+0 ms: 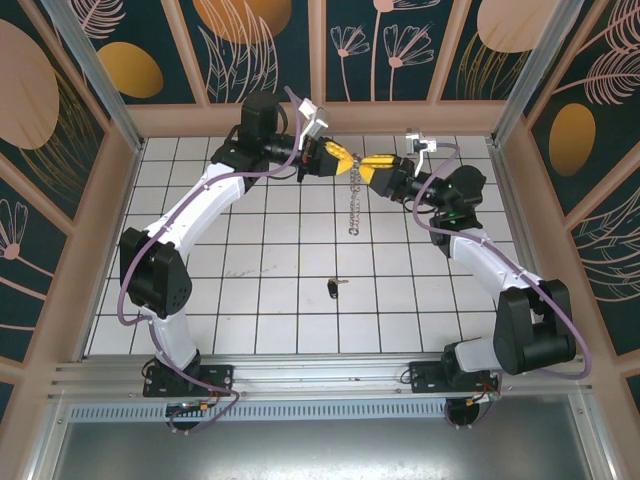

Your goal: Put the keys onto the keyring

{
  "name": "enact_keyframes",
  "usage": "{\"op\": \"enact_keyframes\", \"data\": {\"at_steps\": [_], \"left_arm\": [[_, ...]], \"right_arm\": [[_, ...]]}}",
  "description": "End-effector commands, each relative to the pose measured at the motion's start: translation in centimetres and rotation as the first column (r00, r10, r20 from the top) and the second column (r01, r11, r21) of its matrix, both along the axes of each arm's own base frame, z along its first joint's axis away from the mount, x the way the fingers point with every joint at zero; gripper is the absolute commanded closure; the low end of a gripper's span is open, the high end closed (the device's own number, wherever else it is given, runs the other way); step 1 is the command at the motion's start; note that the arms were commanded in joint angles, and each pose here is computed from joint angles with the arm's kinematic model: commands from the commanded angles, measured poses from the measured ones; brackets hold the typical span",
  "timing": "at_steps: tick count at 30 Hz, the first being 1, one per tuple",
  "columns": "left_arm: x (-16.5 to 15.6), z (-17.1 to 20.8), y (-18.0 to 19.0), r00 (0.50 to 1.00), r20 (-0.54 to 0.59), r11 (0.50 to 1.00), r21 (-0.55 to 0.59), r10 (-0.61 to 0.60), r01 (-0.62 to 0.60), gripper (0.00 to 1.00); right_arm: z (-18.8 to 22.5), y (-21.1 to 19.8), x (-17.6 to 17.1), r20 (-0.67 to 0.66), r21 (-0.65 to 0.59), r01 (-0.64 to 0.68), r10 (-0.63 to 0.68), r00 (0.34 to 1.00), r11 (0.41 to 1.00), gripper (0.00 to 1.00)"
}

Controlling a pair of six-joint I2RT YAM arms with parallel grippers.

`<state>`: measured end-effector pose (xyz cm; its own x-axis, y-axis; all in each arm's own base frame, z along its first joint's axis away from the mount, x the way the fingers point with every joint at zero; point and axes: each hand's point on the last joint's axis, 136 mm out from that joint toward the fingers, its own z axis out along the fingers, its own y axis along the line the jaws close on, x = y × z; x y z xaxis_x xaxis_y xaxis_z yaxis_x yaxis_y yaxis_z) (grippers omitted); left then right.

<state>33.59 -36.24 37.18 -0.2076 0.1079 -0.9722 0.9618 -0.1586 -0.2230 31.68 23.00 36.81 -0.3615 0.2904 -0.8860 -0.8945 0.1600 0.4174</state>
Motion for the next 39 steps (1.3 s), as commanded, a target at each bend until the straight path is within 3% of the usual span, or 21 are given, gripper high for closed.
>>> {"op": "enact_keyframes", "data": {"at_steps": [1, 8, 15, 20, 25, 26, 30, 39], "left_arm": [[-1.1, 2.0, 0.6, 0.998, 0.055, 0.999, -0.038, -0.024, 0.026, 1.00], [-1.2, 2.0, 0.6, 0.998, 0.054, 0.999, -0.039, -0.028, 0.030, 1.00], [-1.3, 2.1, 0.5, 0.998, 0.057, 0.998, -0.043, -0.034, 0.036, 1.00], [-1.2, 2.4, 0.6, 0.999, 0.049, 0.998, -0.052, -0.019, 0.021, 1.00], [0.3, 2.8, 0.9, 0.992, 0.045, 0.991, -0.068, 0.118, -0.114, 0.65], [0.8, 3.0, 1.2, 0.987, 0.047, 0.985, -0.080, 0.154, -0.150, 0.63], [2.4, 3.6, 2.6, 0.970, -0.011, 0.960, -0.144, 0.243, -0.242, 0.60], [2.0, 4.9, 3.0, 0.972, -0.160, 0.937, -0.279, 0.171, -0.211, 0.63]], "right_arm": [[2.1, 0.5, -0.8, 0.092, 0.015, -0.017, 0.015, 0.996, 1.000, 0.65], [2.2, 0.8, -0.6, 0.093, 0.015, -0.024, 0.022, 0.995, 1.000, 0.76], [1.9, 1.0, -0.3, 0.090, 0.006, -0.025, 0.025, 0.996, 1.000, 1.00], [1.6, 0.9, 0.0, 0.096, 0.003, -0.012, 0.012, 0.995, 1.000, 1.00], [2.2, -0.3, 0.0, 0.120, 0.035, 0.016, -0.020, 0.993, 0.999, 1.00], [2.4, -0.6, -0.1, 0.129, 0.047, 0.022, -0.028, 0.991, 0.999, 1.00], [3.4, -1.3, -0.6, 0.167, 0.087, 0.035, -0.049, 0.985, 0.996, 1.00], [5.8, -2.5, -1.0, 0.225, 0.240, 0.037, -0.092, 0.970, 0.970, 1.00]]}}
